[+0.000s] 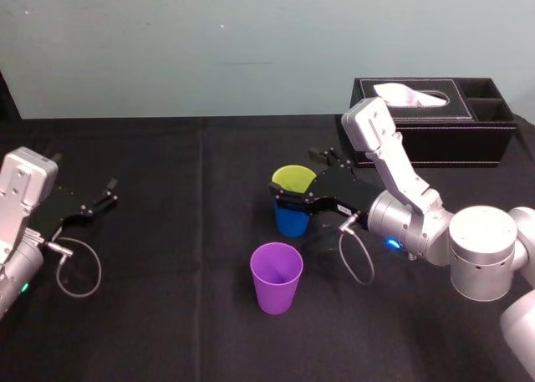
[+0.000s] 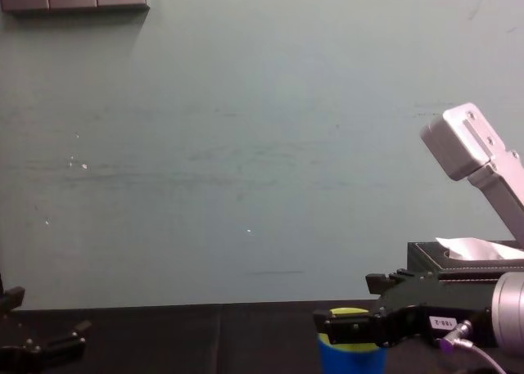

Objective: Stack the three plastic cups sequentially using one hand.

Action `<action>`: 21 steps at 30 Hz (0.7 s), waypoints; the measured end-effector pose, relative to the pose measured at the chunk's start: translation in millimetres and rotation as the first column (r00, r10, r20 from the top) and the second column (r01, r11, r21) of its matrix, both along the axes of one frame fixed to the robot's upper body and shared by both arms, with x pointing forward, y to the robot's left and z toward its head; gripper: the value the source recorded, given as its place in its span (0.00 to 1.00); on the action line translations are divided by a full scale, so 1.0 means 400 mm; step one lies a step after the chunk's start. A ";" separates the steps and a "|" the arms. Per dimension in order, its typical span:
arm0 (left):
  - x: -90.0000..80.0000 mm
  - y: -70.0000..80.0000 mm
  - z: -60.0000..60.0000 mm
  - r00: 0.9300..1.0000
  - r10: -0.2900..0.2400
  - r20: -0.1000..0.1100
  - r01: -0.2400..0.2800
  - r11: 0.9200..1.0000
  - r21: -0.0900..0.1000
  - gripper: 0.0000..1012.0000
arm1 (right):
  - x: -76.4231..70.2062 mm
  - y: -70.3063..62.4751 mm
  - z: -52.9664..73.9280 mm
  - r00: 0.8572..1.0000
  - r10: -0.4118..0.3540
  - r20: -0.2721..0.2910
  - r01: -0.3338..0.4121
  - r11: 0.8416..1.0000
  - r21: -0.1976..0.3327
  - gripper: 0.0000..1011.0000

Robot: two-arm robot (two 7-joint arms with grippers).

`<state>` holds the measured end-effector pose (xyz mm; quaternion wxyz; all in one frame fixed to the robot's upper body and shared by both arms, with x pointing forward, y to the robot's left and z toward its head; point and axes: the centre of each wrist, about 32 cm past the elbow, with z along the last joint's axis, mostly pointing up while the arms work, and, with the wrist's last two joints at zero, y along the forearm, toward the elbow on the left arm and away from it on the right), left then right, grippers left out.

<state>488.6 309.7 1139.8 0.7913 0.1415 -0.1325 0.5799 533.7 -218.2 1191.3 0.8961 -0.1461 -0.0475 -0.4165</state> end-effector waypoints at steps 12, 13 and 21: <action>0.000 0.000 0.000 1.000 0.000 0.000 0.000 1.000 0.000 1.00 | -0.045 -0.042 0.031 0.999 0.022 0.040 -0.024 0.999 0.033 0.99; 0.000 0.000 0.000 1.000 0.000 0.000 0.000 1.000 0.000 1.00 | -0.050 -0.046 0.034 0.999 0.026 0.043 -0.027 0.999 0.036 0.99; 0.000 0.000 0.000 1.000 0.000 0.000 0.000 1.000 0.000 1.00 | -0.113 -0.112 0.046 0.996 0.065 0.053 -0.068 0.996 0.061 0.99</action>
